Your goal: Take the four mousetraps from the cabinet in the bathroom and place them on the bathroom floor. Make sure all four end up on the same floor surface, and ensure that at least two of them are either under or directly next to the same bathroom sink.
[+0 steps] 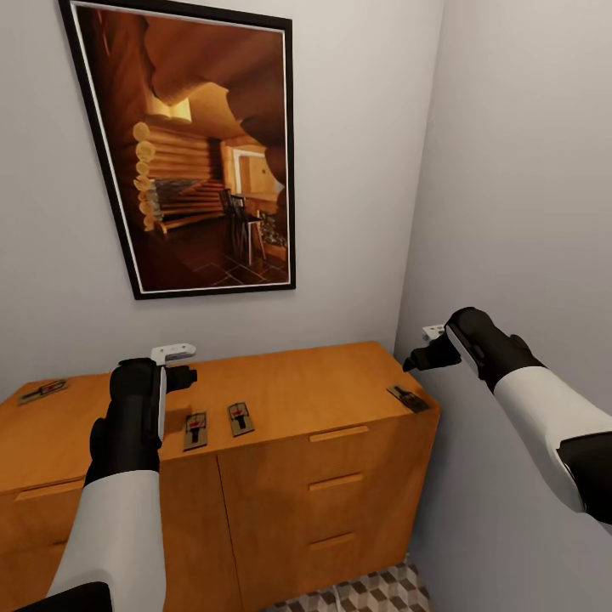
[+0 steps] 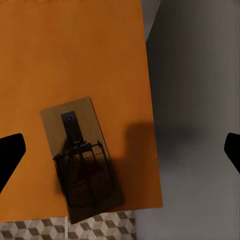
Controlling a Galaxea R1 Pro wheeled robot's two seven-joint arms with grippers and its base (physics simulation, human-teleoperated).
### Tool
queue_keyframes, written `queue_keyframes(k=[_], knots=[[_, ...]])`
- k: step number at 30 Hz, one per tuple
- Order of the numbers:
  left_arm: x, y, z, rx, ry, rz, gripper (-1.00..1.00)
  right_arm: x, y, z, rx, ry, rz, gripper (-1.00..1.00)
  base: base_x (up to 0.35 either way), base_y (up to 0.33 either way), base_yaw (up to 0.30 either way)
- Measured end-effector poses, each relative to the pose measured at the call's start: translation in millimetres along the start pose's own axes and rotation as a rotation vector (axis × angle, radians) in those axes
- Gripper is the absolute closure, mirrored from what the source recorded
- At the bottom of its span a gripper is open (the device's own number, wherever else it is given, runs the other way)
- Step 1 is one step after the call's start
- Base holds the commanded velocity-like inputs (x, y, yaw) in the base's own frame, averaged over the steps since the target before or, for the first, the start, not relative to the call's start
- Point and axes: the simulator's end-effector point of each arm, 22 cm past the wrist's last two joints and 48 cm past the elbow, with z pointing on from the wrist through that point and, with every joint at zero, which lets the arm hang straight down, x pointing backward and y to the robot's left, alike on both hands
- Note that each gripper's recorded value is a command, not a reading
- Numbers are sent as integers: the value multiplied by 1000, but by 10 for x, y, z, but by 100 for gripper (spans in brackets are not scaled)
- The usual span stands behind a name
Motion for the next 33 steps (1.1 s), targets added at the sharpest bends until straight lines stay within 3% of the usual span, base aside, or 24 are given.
queue_keyframes(k=[33], knots=[[6, -6, 2, 0, 2, 1, -100, -7, -3, -5, 3, -2, -3, -100, 1, 0, 0]])
